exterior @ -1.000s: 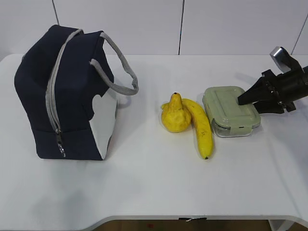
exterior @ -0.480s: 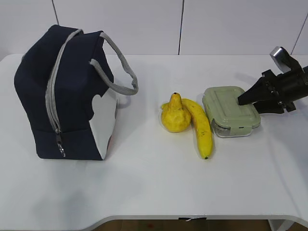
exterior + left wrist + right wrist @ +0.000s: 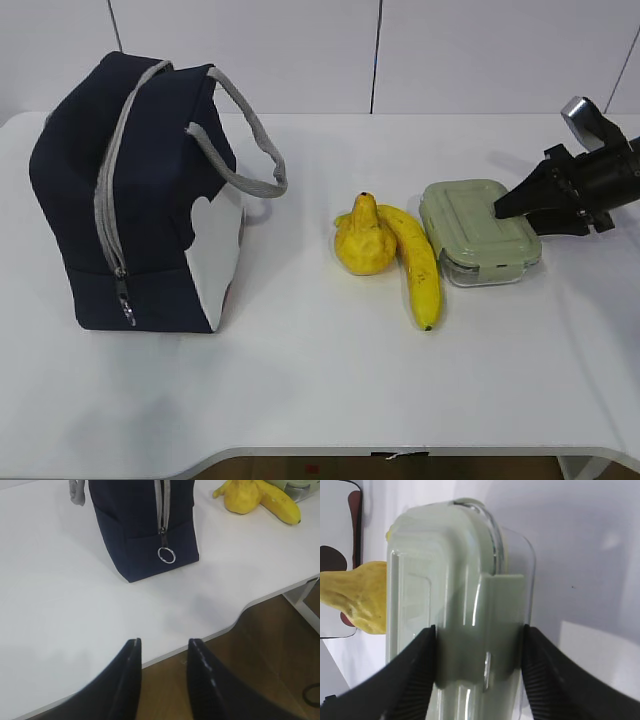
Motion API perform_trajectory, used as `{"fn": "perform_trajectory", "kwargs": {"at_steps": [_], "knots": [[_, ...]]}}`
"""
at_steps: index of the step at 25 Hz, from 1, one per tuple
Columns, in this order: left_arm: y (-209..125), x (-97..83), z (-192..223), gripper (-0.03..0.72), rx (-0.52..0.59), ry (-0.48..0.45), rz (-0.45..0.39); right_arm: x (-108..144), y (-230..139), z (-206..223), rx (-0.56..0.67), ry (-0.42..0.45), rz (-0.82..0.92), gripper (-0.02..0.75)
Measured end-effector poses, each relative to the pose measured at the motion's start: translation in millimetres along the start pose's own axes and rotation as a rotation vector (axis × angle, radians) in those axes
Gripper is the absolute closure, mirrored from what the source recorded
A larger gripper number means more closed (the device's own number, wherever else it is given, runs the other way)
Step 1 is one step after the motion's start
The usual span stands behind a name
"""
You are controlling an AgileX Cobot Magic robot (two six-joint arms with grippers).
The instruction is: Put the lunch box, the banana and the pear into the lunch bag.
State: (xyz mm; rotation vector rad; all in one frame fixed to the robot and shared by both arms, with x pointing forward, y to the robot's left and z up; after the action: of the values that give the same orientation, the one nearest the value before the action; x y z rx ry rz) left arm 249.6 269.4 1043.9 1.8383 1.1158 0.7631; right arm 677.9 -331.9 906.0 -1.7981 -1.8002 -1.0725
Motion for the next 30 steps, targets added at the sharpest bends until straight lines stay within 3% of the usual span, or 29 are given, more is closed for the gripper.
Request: {"fn": "perform_trajectory", "kwargs": {"at_steps": [9,30], "knots": [[0.0,0.0,0.0,0.451,0.0,0.0,0.0,0.1,0.1,0.0,-0.001,0.001,0.006,0.363],[0.0,0.0,0.0,0.451,0.0,0.0,0.0,6.1,1.2,-8.4,-0.008,-0.035,0.119,0.371]]}}
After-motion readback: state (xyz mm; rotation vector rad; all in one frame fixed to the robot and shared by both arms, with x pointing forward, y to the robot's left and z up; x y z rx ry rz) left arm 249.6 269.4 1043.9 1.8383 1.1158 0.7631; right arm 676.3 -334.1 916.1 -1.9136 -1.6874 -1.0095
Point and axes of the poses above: a point on each arm's last joint axis where the gripper is mounted, z pointing out along that axis toward the gripper, x along the wrist's bending axis when the last joint is at zero, y = z × x, the point moved 3 cm from there along z, pointing out along that axis toward the gripper, and after that the axes turned 3 degrees about z, right-handed, at the moved point
